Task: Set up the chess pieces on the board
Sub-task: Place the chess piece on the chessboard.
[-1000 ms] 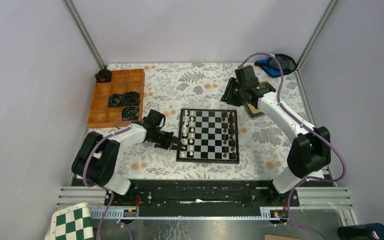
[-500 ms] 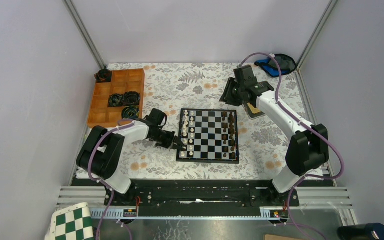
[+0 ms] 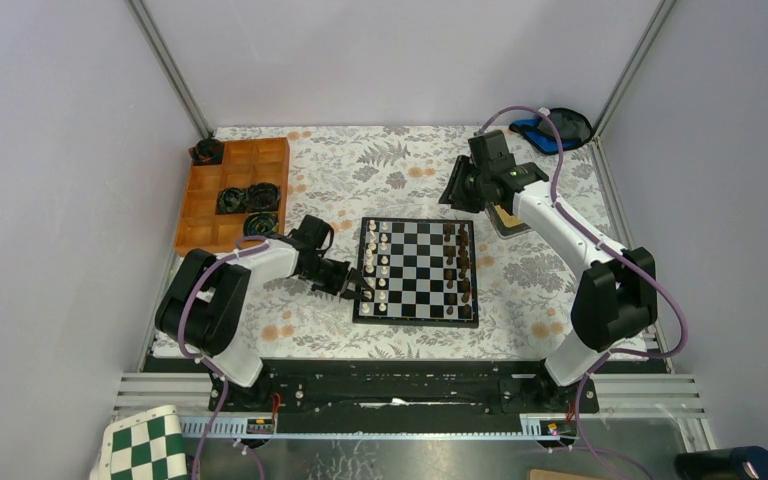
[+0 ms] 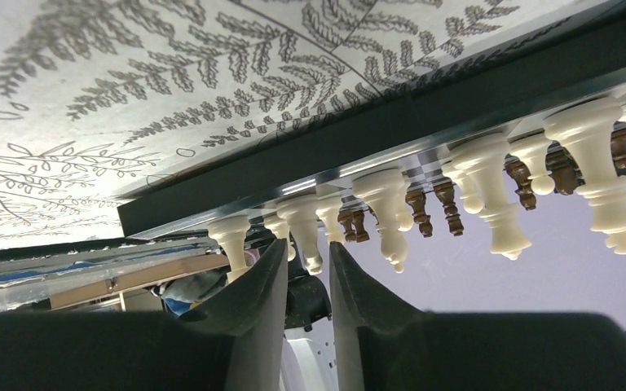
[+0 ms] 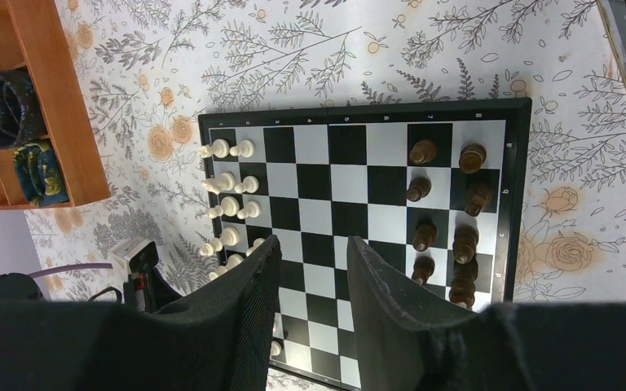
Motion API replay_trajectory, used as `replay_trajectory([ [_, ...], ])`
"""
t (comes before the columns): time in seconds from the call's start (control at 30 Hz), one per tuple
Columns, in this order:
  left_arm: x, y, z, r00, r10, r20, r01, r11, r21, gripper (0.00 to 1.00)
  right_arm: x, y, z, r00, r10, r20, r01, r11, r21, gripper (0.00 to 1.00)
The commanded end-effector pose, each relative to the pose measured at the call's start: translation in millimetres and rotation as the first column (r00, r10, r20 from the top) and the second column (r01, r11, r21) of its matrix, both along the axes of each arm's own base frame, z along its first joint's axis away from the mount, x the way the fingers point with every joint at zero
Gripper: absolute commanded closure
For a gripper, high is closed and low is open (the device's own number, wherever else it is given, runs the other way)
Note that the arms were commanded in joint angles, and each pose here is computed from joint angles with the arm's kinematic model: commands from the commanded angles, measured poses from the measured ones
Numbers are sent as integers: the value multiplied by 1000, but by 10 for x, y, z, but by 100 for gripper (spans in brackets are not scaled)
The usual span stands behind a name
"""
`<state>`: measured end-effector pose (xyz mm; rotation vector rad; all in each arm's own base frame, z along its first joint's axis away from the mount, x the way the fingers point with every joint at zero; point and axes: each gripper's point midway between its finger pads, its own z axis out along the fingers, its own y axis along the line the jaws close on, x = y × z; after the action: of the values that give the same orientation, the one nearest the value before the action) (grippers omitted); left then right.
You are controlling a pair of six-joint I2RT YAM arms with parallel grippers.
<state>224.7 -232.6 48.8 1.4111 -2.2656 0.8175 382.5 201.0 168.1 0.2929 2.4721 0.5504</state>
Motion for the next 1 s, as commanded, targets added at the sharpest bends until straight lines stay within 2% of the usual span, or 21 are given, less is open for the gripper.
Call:
replay_trajectory([
  [0.0, 37, -12, 62, 1000, -14, 0, 14, 1000, -18, 67, 93, 29, 166, 999, 8, 41, -9, 1000, 20, 58],
  [0.27, 75, -28, 96, 1000, -19, 13, 20, 999, -26, 66, 93, 34, 168, 999, 11, 39, -12, 1000, 22, 58],
  [0.63, 209, 3, 330, 993, -16, 113, 18, 1000, -14, 66, 103, 30, 271, 998, 15, 61, -17, 1000, 24, 58],
  [0.97, -2, 100, 463, 988, 5, 153, -2, 1000, -17, 66, 27, 2, 351, 996, 10, 90, -14, 999, 40, 58],
])
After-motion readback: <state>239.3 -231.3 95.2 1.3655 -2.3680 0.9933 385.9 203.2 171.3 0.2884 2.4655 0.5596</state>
